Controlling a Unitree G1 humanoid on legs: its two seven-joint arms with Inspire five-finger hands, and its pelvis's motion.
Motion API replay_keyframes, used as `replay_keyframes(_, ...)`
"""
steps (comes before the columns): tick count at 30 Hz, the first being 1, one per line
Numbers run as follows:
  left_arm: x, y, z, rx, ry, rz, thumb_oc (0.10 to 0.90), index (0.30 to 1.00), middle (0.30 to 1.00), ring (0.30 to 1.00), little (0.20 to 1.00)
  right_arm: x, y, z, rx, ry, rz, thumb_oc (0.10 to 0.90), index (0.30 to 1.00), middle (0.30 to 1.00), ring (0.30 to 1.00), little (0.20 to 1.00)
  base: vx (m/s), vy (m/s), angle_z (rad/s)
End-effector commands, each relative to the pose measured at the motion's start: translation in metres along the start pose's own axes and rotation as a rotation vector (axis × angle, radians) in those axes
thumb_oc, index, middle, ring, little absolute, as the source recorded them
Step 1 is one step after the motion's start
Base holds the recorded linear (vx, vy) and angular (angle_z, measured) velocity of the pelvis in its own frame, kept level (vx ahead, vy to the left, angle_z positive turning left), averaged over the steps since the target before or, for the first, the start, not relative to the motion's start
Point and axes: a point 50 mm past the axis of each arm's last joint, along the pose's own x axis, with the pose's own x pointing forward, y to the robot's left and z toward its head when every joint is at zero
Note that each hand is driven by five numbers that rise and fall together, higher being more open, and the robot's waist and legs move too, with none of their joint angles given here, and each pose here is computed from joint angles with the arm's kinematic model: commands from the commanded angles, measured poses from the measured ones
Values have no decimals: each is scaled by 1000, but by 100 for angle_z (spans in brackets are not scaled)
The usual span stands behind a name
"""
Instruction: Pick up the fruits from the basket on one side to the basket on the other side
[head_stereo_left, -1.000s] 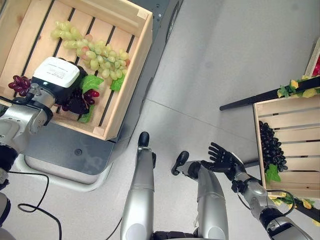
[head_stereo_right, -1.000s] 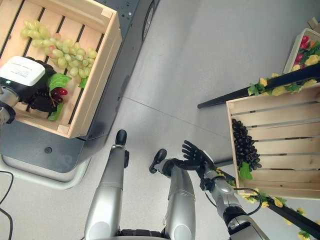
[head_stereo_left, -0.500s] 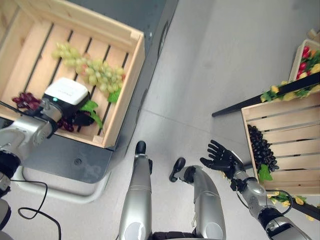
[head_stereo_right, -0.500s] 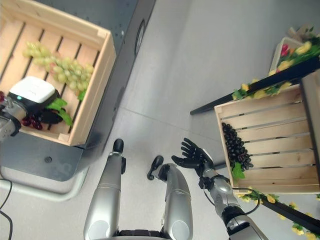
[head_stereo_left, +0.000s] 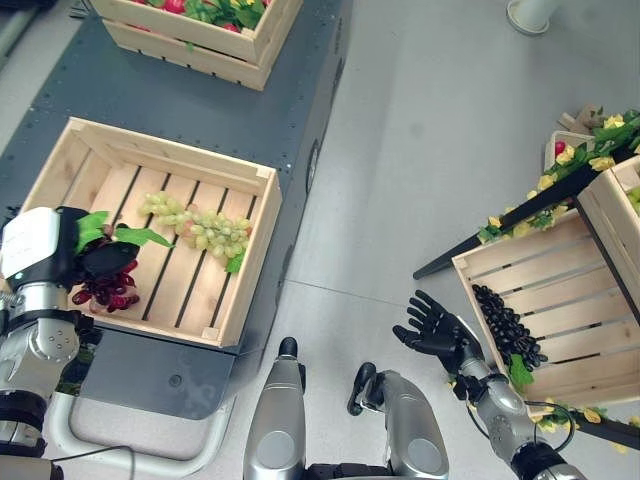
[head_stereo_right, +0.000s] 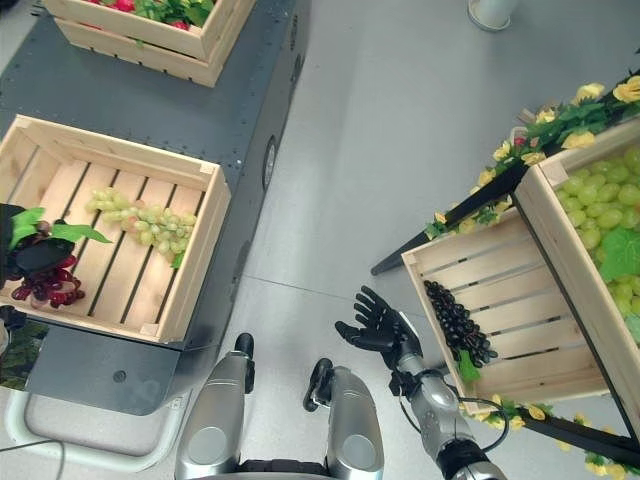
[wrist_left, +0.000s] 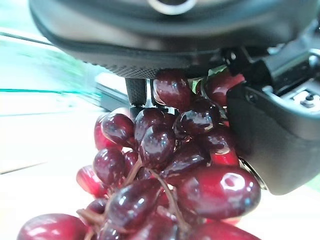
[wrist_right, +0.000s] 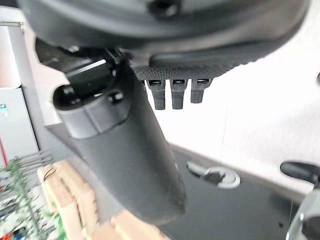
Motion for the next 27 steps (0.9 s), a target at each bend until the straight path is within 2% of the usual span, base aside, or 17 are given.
replay_keyframes(1, 10, 30, 5, -280, 16, 251, 400, 300, 300, 300, 300, -6, -15, 20, -75, -75, -61, 800, 900, 900, 900, 900, 97, -14, -8)
replay_keyframes(10, 2, 24, -5, -877, 171, 420, 400, 300, 300, 300, 300, -8, -1, 3, -82, -22, -65, 800, 900, 900, 900, 900, 66, -45, -2)
replay_keyframes(14, 3, 16, -3, -1042, 192, 425, 400, 300, 300, 300, 300, -9, 3, -4, -86, 3, -67, 800, 900, 900, 900, 900, 62, -52, 0)
replay_keyframes(21, 7, 6, 2, -1323, 204, 370, 400, 300, 300, 300, 300, -11, 8, -12, -97, 32, -70, 800, 900, 900, 900, 900, 41, -58, -4)
replay_keyframes(27, 11, -9, 29, -1470, 125, 201, 400, 300, 300, 300, 300, -9, 33, -4, -130, -35, 81, 800, 900, 900, 900, 900, 27, -75, 5)
